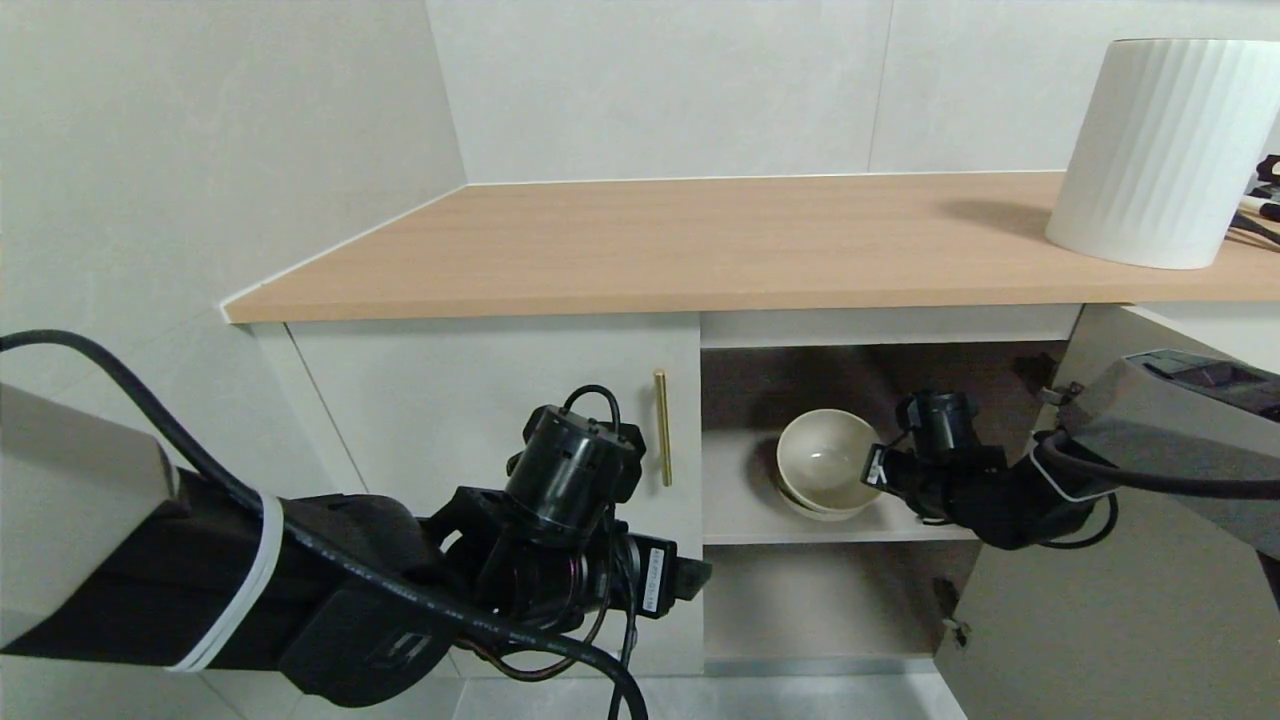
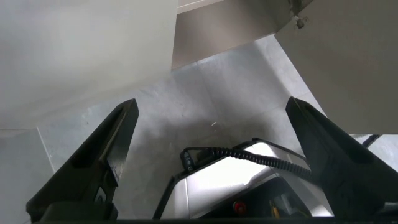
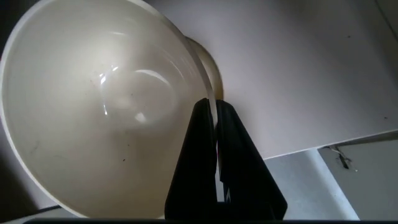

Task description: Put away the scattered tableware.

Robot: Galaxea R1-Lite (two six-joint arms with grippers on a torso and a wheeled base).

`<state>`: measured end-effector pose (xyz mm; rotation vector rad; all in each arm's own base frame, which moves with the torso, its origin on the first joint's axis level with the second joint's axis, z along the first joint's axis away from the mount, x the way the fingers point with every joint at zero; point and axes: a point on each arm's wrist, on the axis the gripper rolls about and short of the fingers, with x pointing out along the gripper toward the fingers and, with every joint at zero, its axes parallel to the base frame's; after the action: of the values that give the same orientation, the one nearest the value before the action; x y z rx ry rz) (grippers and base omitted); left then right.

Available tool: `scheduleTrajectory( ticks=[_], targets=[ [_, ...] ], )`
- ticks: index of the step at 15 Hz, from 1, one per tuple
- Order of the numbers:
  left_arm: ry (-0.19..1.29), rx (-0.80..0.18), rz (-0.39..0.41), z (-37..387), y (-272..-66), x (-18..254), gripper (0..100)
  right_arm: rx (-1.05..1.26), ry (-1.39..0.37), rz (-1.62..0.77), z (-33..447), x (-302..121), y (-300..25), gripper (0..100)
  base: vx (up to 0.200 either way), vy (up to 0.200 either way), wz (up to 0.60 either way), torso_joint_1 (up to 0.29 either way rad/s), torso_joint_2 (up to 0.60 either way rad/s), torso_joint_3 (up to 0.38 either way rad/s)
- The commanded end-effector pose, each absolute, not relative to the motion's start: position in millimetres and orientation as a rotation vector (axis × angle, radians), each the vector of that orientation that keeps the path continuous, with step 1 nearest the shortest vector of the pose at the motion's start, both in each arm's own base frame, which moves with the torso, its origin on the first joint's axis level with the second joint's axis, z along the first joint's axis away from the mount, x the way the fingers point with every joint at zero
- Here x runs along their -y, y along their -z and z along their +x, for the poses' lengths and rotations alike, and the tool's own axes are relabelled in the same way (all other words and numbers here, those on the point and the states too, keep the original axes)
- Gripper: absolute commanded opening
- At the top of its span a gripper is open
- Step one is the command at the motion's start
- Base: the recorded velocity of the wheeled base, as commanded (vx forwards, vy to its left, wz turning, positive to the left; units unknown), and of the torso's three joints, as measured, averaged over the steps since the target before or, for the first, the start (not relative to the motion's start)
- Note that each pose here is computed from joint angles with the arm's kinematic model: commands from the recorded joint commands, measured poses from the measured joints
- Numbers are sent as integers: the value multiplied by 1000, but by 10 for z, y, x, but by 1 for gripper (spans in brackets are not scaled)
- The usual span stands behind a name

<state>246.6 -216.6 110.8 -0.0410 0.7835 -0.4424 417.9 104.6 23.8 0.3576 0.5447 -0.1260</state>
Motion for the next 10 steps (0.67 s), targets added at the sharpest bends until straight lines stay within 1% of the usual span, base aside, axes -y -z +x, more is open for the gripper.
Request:
scheduleTrajectory(
  ticks=[1,4,5,10],
  targets=[
    [441,-784,-41,2468,-1103,2167,100,-549,130,355,4200,-1051,-195,0,0,0,0,0,0,0],
    [441,-785,-40,2469,-1097,2169,100,-549,136,351,4215,-1053,-172,0,0,0,0,0,0,0],
    [441,-785,-40,2469,-1097,2169,100,-549,136,351,4215,-1053,-172,100,0,0,0,0,0,0],
    [441,-784,-42,2471,-1101,2170,100,-551,133,351,4208,-1059,-172,100,0,0,0,0,0,0]
  ],
)
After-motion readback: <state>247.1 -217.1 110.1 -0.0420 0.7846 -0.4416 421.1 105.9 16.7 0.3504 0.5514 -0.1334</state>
